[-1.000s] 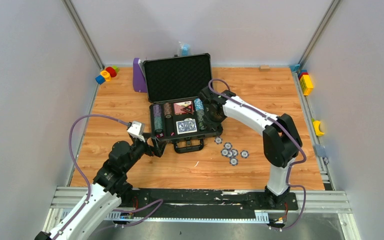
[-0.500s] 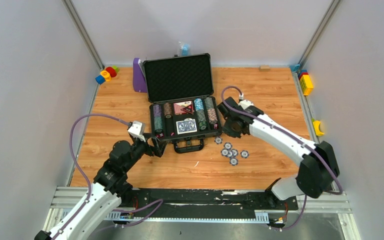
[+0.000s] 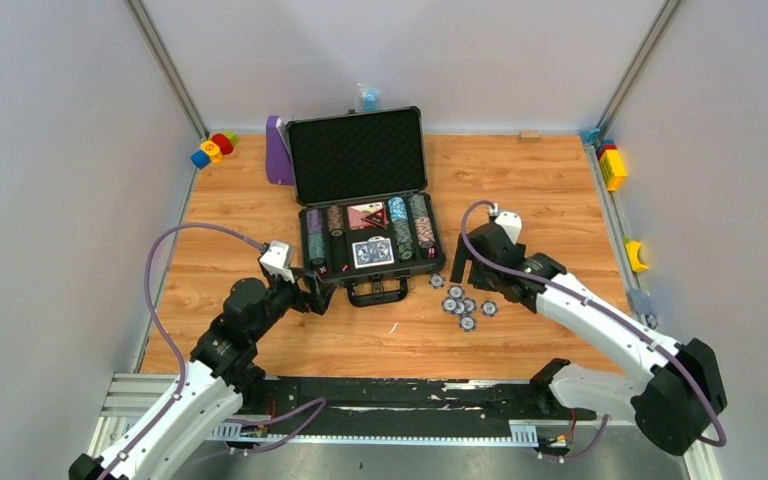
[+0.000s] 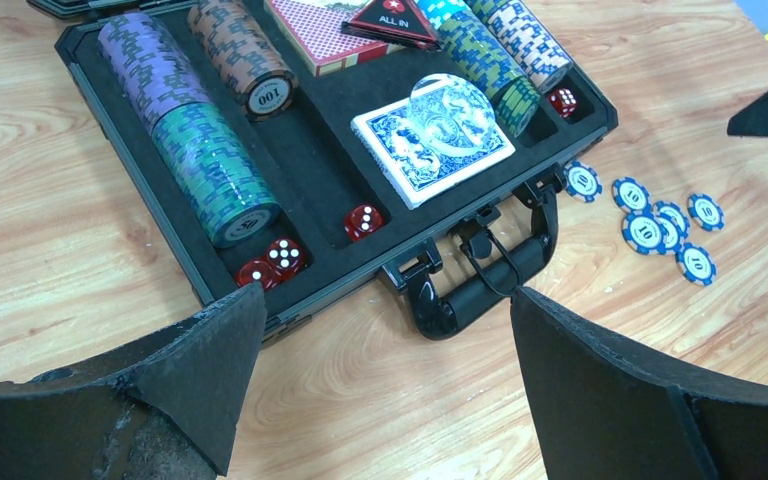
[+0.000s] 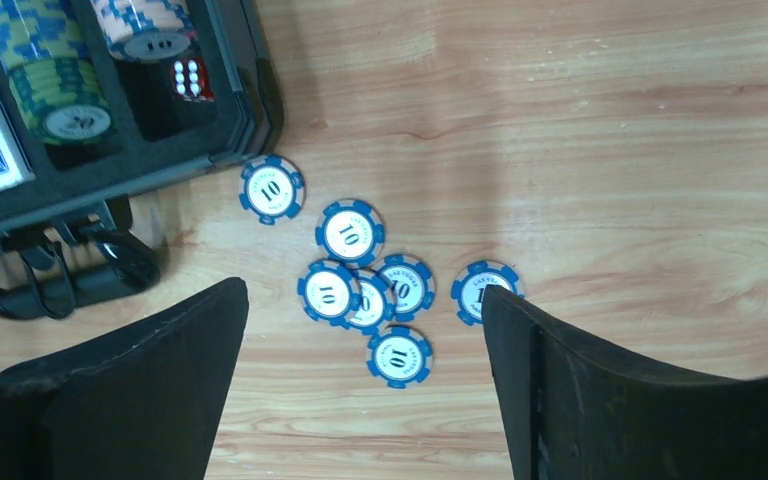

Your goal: Pack up texas hold em set

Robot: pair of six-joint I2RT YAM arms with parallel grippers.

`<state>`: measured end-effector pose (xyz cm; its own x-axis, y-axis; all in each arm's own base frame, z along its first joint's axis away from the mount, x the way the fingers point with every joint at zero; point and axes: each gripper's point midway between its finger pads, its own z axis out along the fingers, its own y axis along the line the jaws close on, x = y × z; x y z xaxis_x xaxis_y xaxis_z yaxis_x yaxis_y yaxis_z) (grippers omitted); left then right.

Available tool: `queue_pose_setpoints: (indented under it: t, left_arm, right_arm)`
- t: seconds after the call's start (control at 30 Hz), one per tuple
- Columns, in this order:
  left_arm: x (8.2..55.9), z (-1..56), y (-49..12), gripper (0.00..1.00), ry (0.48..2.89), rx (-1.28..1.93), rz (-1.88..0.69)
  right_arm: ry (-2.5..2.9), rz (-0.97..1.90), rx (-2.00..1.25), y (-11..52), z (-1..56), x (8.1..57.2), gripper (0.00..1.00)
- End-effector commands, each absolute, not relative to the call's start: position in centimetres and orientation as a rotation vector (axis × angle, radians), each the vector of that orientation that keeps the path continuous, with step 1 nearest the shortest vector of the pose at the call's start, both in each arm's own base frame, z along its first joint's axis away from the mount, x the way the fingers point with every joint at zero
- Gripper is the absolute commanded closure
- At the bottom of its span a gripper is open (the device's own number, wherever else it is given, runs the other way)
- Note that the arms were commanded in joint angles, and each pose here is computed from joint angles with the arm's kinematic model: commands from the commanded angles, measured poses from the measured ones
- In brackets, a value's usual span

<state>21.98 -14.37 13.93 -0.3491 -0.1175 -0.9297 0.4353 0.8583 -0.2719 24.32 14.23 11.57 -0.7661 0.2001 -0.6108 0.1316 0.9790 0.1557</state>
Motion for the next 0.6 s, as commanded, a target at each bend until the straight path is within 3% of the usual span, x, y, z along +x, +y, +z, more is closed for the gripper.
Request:
queue_pose_setpoints:
  t: [0.0, 0.1, 0.17, 0.57]
  left_arm:
    - [22.4, 16.0, -14.6, 0.00, 1.768, 0.241, -0.593]
    - [22.3, 16.1, -14.5, 0.00, 1.764, 0.239, -0.593]
    - [22.3, 16.2, -14.5, 0.00, 1.758, 0.240, -0.595]
    - [22.2, 16.2, -14.9, 0.00, 1.754, 0.260, -0.612]
  right_arm:
    - [2.311, 0.265, 0.067, 15.3, 12.5, 25.2, 0.09]
    - [2.363, 0.334, 0.013, 16.3, 12.3, 24.4, 0.07]
    - [2.380, 0.372, -0.043, 17.0, 12.3, 24.1, 0.00]
    - [2.445, 0.434, -0.161, 19.5, 10.4, 24.7, 0.05]
